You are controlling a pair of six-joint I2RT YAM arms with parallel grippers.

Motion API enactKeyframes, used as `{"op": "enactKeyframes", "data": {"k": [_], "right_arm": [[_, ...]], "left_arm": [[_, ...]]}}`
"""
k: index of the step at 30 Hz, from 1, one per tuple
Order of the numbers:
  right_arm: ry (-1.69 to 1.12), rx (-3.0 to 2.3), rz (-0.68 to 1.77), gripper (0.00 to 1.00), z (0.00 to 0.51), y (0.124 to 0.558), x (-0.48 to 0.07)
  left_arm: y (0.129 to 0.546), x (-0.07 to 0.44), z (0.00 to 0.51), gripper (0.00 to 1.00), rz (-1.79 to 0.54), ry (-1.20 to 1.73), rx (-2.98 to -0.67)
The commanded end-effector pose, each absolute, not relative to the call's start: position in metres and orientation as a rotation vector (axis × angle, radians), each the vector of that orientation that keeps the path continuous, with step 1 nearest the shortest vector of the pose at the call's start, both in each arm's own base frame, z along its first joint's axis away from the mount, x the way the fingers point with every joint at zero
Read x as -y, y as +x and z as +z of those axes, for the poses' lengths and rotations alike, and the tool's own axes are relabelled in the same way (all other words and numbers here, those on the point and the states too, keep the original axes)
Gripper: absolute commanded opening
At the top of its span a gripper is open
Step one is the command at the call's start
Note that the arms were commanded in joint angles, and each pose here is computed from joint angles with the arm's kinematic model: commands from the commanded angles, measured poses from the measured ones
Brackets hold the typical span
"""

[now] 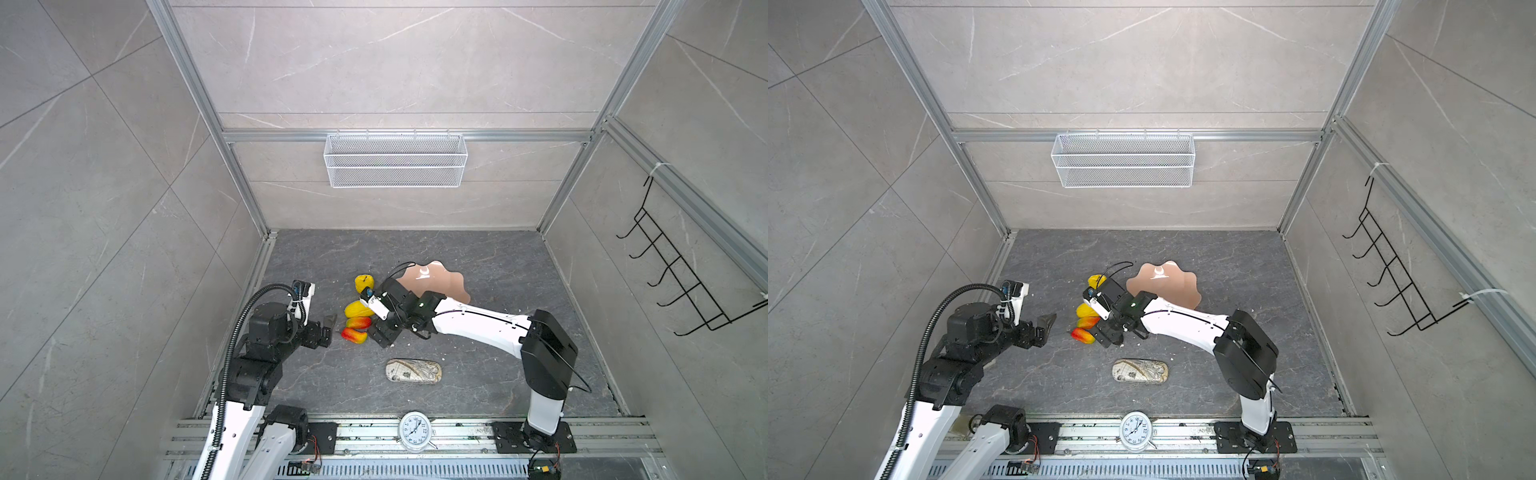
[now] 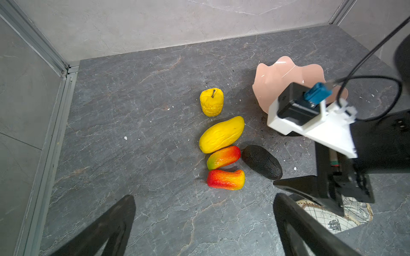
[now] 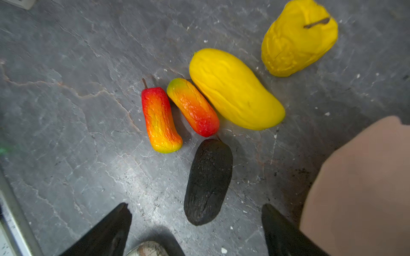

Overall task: Place and organize the fake fruits in the fruit bowl
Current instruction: 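Reach the right gripper over the fruit row toward the dark avocado, then close the right gripper on the dark avocado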

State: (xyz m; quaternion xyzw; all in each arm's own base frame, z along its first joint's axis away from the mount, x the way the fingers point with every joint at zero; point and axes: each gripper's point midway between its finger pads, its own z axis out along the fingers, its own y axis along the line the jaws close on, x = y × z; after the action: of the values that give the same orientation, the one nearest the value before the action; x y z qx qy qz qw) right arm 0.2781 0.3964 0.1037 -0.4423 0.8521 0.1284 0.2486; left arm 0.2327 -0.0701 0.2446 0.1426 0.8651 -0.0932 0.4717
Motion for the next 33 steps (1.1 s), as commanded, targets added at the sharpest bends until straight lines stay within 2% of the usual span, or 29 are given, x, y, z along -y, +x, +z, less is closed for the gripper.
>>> {"op": "enactKeyframes", "data": {"k": [1, 13, 23, 27, 29, 33], "right_arm": [[-1.157, -2.345, 0.313, 0.93, 0.096, 0.287, -0.398], [-1.137, -2.405, 0.275, 0.88, 0.057, 0.299, -0.407], [-1.098, -2.456, 0.248, 0.72, 0.039, 0.306, -0.402], [-1.101, -2.47, 0.237, 0.71, 0.032, 0.307, -0.402], [-1.098, -2.471, 0.234, 0.66, 0.031, 0.308, -0.402], [-1.097, -2.464, 0.238, 0.48, 0.039, 0.308, -0.402]], "left_arm": [[0.238, 0.067, 0.253, 1.0, -0.196, 0.356, -2.079], [0.241, 0.068, 0.249, 1.0, -0.203, 0.358, -2.103], [0.24, 0.068, 0.252, 1.0, -0.204, 0.354, -2.091], [0.239, 0.066, 0.253, 1.0, -0.194, 0.35, -2.083], [0.239, 0.066, 0.254, 1.0, -0.194, 0.35, -2.082], [0.239, 0.066, 0.254, 1.0, -0.192, 0.349, -2.082]]}}
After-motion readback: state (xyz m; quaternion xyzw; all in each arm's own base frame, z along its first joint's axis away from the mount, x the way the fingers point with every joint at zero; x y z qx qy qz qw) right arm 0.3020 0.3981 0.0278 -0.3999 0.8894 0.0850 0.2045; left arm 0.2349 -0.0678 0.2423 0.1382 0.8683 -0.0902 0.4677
